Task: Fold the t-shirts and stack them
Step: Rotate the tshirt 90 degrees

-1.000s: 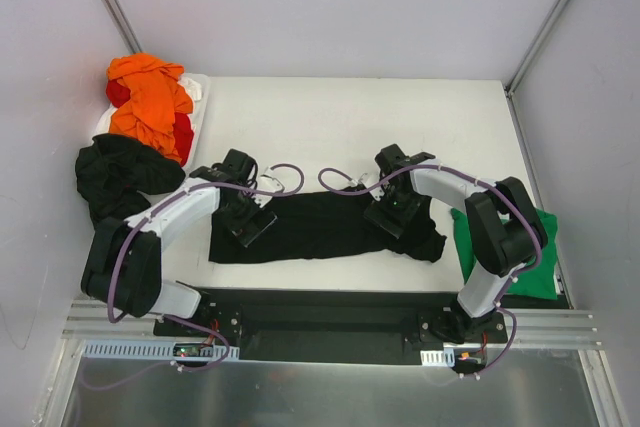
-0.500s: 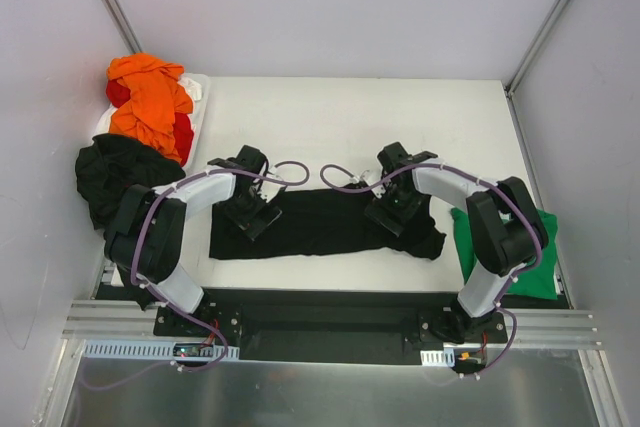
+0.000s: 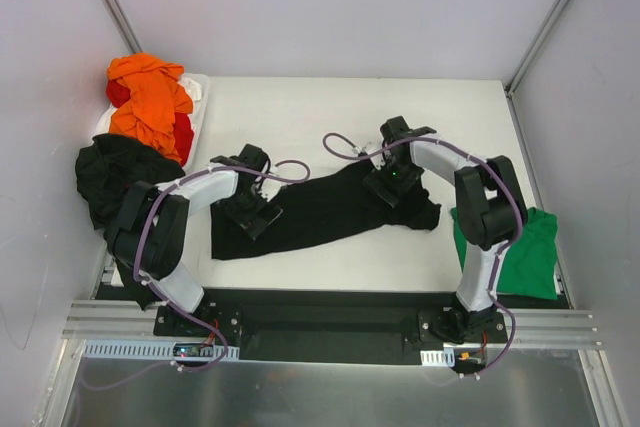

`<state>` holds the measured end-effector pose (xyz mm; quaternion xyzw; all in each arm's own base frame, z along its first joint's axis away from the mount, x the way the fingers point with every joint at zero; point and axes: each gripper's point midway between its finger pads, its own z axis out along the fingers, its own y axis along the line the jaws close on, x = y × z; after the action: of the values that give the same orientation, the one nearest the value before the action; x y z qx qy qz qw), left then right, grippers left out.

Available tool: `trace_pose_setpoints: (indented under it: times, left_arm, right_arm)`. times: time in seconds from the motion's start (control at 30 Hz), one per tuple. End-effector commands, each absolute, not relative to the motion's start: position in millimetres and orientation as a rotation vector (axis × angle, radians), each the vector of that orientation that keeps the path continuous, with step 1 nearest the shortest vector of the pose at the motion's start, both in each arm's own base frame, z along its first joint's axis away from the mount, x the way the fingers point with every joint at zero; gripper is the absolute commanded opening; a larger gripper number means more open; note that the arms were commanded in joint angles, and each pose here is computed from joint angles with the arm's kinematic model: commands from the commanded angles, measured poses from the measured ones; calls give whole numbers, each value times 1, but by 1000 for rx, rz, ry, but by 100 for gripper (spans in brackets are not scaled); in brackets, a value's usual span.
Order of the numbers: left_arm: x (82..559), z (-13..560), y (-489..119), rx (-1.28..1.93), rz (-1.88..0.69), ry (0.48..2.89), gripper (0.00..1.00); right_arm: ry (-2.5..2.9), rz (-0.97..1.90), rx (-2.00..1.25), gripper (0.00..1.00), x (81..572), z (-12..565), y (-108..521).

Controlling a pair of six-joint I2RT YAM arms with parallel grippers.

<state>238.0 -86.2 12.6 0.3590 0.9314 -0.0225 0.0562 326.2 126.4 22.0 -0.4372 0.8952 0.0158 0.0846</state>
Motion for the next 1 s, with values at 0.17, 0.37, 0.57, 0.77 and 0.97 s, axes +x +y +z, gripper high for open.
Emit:
trace_pose_setpoints:
  times: [0.17,0.37,0.57,0.77,0.97]
  left_arm:
    - [238,3,-107,1186,-107,2853,99]
    - [242,2,-122,1236,-145,2871,99]
    - [263,6,-138,1246,-174,2855,99]
    - [284,10,-156,1251,-234,2837,99]
    - [288,8,-175,1326,-258,2809,99]
  right_arm:
    - [2651,-97,-1250,92,400,28,110]
    - [2622,-124,-1220,92,434,33,112]
    - [2607,-158,-1203,93,459,39,111]
    - [2553,-209,-1201,93,490,51,111]
    - [2496,-265,-1184,94,527,54,114]
